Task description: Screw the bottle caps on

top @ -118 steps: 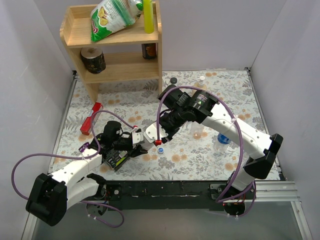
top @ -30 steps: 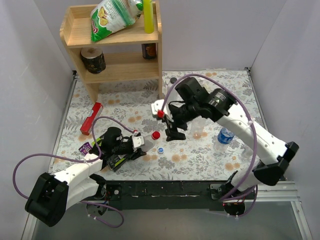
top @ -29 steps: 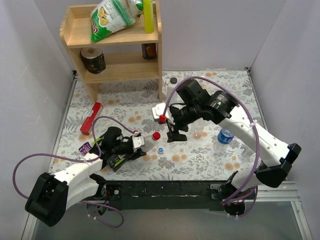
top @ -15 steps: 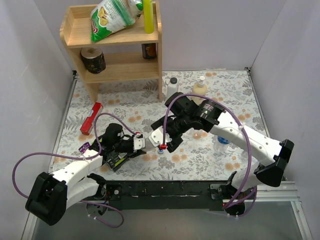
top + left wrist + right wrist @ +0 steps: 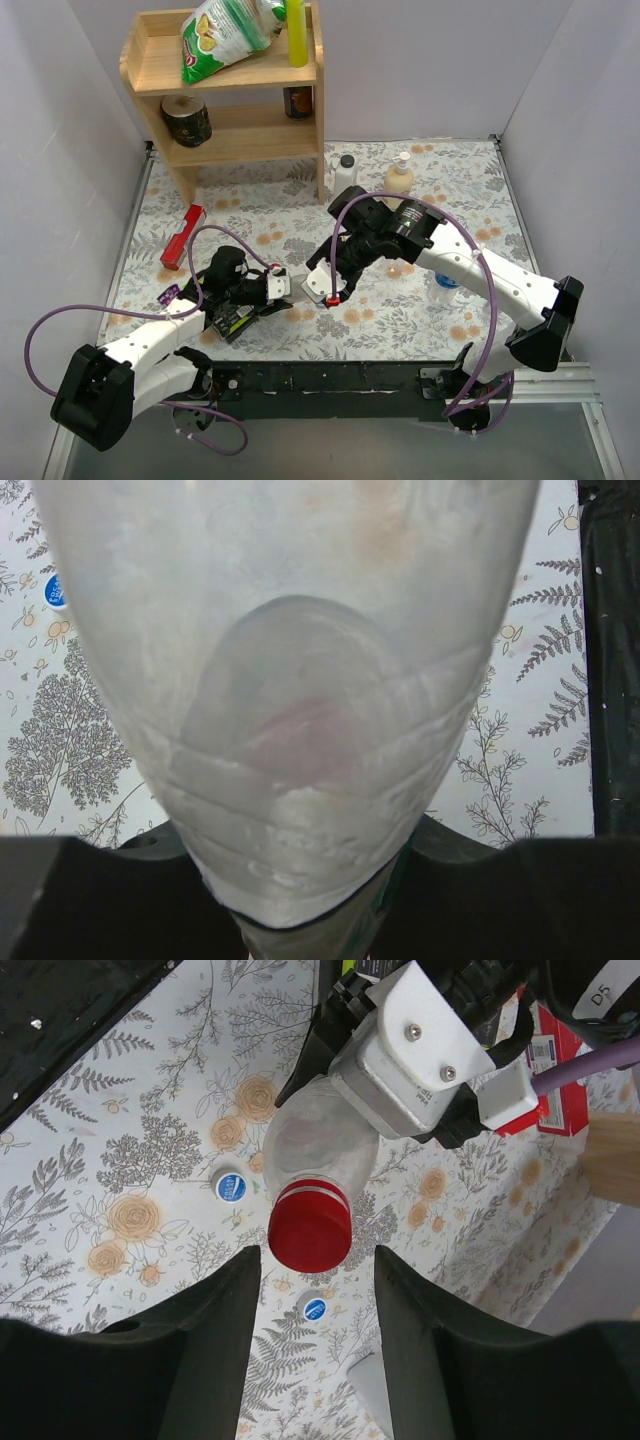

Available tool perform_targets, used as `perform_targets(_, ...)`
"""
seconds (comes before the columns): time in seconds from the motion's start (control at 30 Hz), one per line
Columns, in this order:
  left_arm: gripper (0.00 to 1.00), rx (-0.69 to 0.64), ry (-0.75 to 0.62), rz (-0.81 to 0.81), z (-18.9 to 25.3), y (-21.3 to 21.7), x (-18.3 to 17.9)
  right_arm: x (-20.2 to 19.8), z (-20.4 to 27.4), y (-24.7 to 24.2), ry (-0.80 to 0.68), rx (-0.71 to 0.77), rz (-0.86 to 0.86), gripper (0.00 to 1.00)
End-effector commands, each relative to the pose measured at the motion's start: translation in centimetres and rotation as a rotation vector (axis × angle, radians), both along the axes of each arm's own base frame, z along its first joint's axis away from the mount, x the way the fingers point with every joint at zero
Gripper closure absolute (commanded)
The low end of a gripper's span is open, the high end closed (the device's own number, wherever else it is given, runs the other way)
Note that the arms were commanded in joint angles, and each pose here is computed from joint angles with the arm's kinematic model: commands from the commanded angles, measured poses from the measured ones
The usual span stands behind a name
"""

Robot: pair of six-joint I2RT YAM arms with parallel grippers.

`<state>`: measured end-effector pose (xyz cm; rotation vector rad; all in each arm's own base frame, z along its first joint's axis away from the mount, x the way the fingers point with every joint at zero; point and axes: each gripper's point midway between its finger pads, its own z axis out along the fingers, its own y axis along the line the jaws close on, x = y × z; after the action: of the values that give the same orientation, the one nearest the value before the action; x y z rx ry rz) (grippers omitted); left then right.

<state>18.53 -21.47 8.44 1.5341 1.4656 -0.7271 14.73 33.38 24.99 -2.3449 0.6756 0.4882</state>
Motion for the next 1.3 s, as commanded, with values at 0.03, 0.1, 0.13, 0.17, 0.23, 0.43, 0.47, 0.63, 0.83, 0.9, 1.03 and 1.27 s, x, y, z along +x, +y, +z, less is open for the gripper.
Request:
perform_targets(0.03,1.0,-0.04,-0.04,-0.02,2.0,-0.8,0.4,-0.6,0.8,-0.1,-0.014,0.01,0.057,0.44)
perform_targets(0.1,1.0,-0.045,-0.041,-0.022,2.1,-0.8,0.4,-0.7,0.8,0.0,-0.011,0.009,0.059,0.45)
perform_targets(0.13,1.0,-0.045,-0.04,-0.019,2.1,-0.9,0.5,-0.7,0.8,0.1,-0.011,0.011,0.061,0.45)
perform_targets(0.17,1.0,-0.047,-0.037,-0.019,2.1,-0.9,0.4,-0.7,0.7,0.1,-0.008,0.009,0.062,0.46)
perform_targets(0.23,1.0,-0.053,-0.045,-0.021,2.4,-1.0,0.5,-0.8,0.7,0.2,-0.005,0.013,0.065,0.47)
perform_targets(0.43,1.0,-0.053,-0.048,-0.018,2.5,-1.1,0.6,-0.8,0.4,0.8,0.022,0.014,0.044,0.54)
perform_targets(0.47,1.0,-0.055,-0.045,-0.016,2.5,-1.1,0.6,-0.7,0.3,0.9,0.027,0.015,0.036,0.58)
perform_targets(0.63,1.0,-0.073,-0.029,0.039,3.0,-1.1,1.1,0.2,0.9,1.8,0.11,0.015,-0.102,0.76)
perform_targets(0.83,1.0,-0.161,-0.065,0.182,5.3,-1.2,3.5,0.9,1.2,2.7,0.4,-0.085,-0.329,0.85)
perform_targets(0.9,1.0,-0.172,-0.112,0.258,6.2,-0.9,5.1,1.0,-0.2,3.1,0.538,-0.183,-0.441,0.86)
perform_targets(1.03,1.0,-0.203,-0.155,0.407,7.8,-0.1,7.8,4.2,-1.5,4.5,0.863,-0.271,-0.761,0.9)
perform_targets(1.27,1.0,-0.177,-0.121,0.493,7.3,0.7,8.8,6.5,-0.6,5.8,0.886,-0.226,-0.918,0.99)
